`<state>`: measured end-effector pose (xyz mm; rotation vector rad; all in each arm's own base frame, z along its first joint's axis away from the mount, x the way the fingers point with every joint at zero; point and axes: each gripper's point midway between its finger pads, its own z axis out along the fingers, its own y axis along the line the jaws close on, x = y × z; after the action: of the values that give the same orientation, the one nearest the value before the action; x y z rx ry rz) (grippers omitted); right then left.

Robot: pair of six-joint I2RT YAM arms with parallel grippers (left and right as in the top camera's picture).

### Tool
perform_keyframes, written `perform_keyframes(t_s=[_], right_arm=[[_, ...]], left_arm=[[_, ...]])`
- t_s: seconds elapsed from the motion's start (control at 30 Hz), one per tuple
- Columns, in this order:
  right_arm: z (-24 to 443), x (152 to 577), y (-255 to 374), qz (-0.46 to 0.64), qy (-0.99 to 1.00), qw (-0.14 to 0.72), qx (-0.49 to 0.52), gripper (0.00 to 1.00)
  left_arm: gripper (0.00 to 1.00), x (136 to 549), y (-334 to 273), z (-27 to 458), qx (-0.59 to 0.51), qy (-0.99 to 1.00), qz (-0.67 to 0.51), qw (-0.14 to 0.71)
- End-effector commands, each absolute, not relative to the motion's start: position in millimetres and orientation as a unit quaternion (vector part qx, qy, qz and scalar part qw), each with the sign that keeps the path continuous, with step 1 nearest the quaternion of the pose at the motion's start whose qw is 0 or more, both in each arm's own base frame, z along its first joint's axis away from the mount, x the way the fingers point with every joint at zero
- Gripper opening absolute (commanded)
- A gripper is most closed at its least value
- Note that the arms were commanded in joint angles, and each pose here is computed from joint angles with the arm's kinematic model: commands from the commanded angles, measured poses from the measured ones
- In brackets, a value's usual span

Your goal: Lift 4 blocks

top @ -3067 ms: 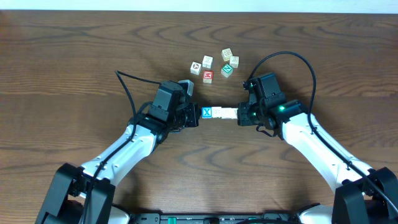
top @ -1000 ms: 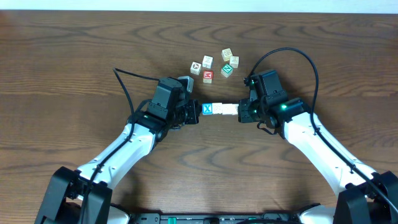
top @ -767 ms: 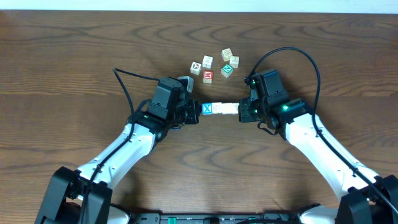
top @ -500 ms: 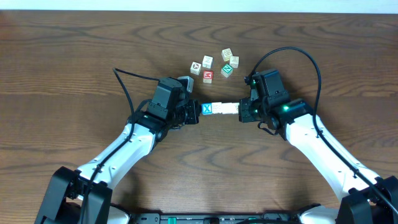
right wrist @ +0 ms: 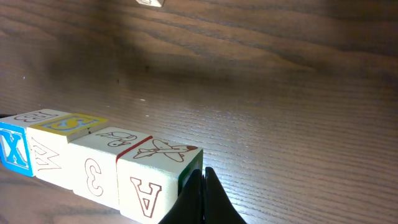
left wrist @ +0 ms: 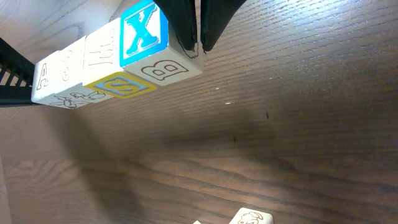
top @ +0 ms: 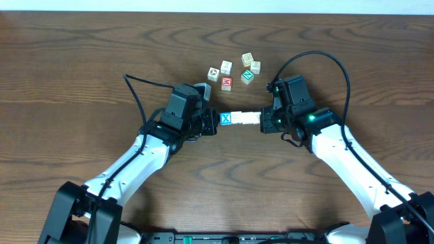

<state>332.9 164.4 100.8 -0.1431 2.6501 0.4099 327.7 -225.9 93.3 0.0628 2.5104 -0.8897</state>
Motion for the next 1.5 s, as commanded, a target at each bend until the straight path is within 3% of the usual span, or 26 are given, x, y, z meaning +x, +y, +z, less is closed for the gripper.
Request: perform_keyframes(t_s=[0.0,1.47], right_arm=[[142,311,231,0.302,0.922,0.206,-0.126,0.01],[150,315,232,0.304,0.920,0.212,-0.127,0.01]], left_arm=[[0.07,311,-274,144,0.097,0.872,-0.424,0.225],[0.07,312,-271,158,0.098,0.866,-0.424,0.245]])
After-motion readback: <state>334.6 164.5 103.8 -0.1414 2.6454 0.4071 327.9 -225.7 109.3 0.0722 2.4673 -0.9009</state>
